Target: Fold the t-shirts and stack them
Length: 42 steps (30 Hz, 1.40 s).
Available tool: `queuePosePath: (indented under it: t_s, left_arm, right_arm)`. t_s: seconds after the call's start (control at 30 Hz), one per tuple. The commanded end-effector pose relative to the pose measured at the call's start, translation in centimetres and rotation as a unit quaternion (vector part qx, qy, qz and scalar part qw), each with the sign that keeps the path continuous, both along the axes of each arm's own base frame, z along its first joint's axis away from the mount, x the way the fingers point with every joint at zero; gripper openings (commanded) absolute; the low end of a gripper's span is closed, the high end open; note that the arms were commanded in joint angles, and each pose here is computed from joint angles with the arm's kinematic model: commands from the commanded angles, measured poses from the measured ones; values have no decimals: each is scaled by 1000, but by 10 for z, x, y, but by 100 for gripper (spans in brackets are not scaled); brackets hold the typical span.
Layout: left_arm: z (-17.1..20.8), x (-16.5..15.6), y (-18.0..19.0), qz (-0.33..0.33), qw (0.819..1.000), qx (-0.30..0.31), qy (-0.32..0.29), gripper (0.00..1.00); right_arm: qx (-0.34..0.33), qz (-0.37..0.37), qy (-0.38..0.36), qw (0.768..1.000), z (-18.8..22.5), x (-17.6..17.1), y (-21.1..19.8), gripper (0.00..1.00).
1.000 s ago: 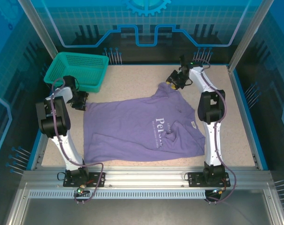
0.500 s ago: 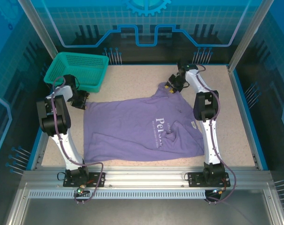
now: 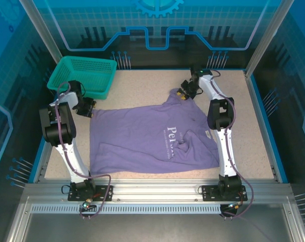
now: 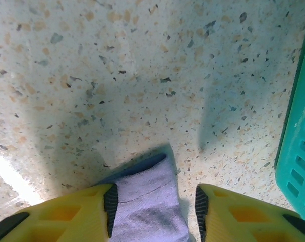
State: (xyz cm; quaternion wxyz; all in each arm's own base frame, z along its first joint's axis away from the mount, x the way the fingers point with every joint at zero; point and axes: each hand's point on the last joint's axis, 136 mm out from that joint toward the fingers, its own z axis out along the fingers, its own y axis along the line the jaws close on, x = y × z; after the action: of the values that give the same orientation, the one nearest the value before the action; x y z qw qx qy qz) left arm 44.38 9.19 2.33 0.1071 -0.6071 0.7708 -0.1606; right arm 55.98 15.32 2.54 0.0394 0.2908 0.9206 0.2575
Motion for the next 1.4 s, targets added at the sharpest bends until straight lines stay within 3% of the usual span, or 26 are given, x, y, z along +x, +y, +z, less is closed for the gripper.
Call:
queuePosePath:
  t_s: [0.0,0.27,0.67,0.87,1.07,1.37]
  left_arm:
    - [-17,-14,-2,-12,999,-10,35,45]
    - [-16,-17,-3,-20,999,-7,37,39]
    - [-15,-18,-7,-34,999,-4,39,40]
    - [-15,-18,-10,-42,998,-1,43,40]
    - [-14,-19,-10,-46,998,3,47,40]
    - [-3,-17,-8,-56,998,16,38,40]
  right_arm:
    - [14,-2,6,1000,-9,3,8,24]
    - [23,-7,0,1000,-9,10,10,18]
    - [31,-12,3,999,-19,12,12,28]
    - [42,-15,0,999,-25,16,15,18]
    - [46,-23,-9,999,-25,23,15,1]
    - [56,-17,-24,998,6,20,6,0]
